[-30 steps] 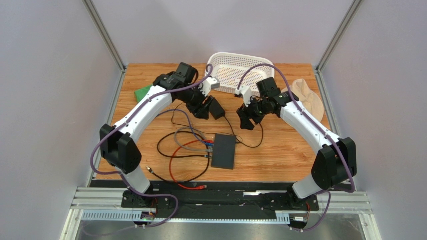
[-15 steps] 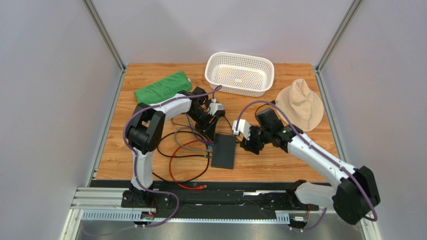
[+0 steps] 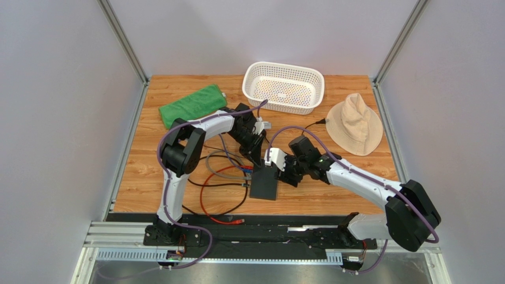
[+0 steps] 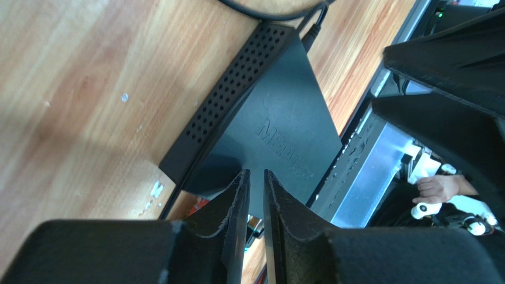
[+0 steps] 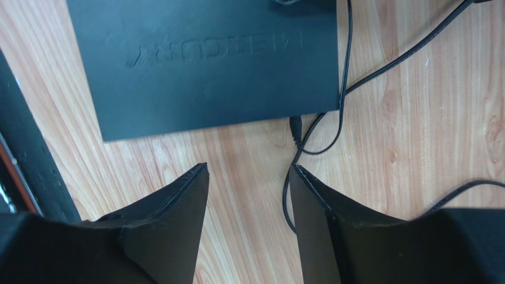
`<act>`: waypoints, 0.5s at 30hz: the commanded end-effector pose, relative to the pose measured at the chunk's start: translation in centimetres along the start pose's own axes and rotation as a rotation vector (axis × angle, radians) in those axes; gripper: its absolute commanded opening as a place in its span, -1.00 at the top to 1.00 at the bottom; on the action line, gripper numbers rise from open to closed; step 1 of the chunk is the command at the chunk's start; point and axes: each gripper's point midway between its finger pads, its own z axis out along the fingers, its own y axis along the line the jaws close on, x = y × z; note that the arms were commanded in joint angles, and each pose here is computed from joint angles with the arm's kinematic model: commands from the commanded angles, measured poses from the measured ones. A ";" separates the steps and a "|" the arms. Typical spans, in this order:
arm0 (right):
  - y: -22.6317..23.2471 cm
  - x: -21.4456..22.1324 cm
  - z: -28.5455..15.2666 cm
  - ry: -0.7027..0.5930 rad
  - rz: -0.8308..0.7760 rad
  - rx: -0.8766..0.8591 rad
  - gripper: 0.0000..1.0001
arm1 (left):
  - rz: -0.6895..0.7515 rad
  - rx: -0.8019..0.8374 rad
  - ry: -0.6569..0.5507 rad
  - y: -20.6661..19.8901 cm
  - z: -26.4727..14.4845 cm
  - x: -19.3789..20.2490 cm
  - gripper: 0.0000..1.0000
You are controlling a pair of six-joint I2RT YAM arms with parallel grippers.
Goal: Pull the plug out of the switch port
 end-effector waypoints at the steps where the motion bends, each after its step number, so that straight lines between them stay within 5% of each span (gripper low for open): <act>1: -1.3 -3.4 0.6 -0.117 0.153 0.032 -0.15 | 0.018 -0.157 0.057 3.7 0.7 1.0 0.46; 15: -2.6 -1.1 2.6 0.067 0.213 -0.097 0.01 | -0.049 -0.240 0.126 5.8 2.3 2.1 0.30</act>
